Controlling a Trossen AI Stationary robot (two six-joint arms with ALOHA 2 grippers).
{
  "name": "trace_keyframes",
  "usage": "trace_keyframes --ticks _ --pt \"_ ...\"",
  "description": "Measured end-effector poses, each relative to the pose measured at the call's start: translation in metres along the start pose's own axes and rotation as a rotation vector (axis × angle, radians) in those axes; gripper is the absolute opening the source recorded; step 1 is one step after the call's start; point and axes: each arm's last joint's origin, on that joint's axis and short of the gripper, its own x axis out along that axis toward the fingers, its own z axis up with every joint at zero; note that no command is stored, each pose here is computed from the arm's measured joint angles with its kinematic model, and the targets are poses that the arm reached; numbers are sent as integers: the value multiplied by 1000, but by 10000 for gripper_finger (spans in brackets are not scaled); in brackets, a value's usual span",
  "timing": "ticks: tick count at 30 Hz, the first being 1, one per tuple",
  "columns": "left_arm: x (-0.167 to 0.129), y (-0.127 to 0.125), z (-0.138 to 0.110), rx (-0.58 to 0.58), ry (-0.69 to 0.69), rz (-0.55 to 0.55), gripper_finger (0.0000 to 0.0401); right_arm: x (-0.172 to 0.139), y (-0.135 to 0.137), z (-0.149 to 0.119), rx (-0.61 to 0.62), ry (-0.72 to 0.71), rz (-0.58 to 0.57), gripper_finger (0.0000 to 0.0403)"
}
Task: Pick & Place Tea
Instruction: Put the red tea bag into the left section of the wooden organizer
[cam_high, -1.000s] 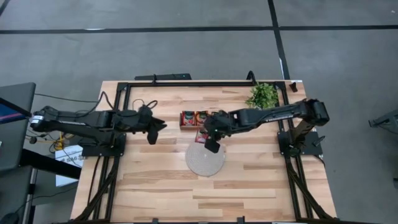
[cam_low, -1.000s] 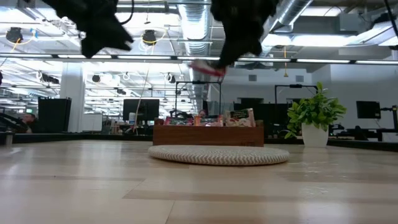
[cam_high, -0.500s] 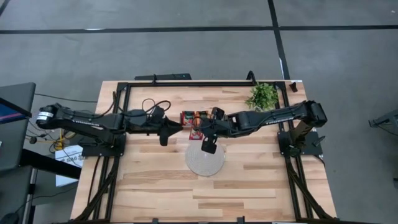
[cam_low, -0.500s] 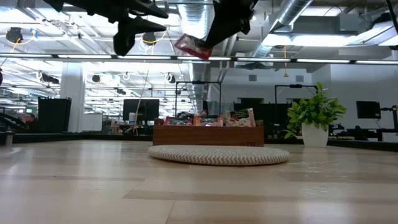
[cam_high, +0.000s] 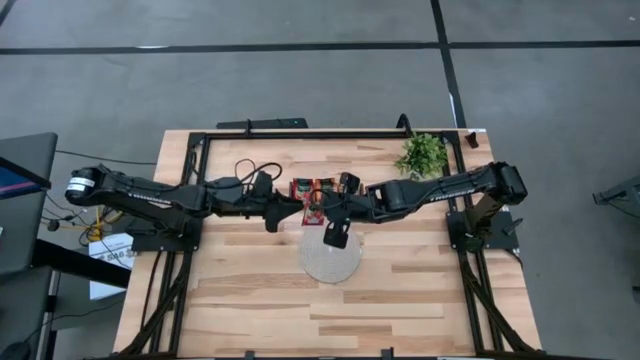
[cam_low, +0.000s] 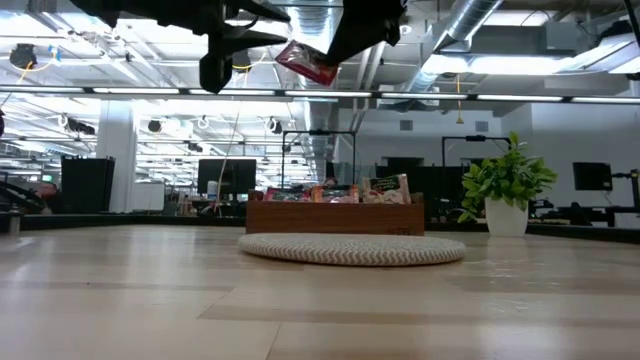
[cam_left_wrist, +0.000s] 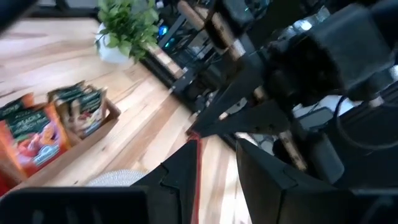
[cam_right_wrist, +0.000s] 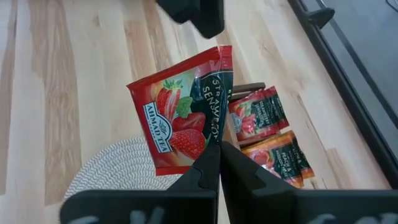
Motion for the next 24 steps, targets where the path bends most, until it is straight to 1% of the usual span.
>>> trace_keyframes --ticks 3,11,18,24 --pt "4 -1 1 -2 -11 -5 103 0 0 0 0 0 1 0" --pt "18 1 1 7 -5 42 103 0 0 0 0 -1 3 0" --pt "18 4 5 4 -20 55 103 1 -1 0 3 2 0 0" --pt "20 6 2 5 -6 67 103 3 -6 1 14 3 -10 0"
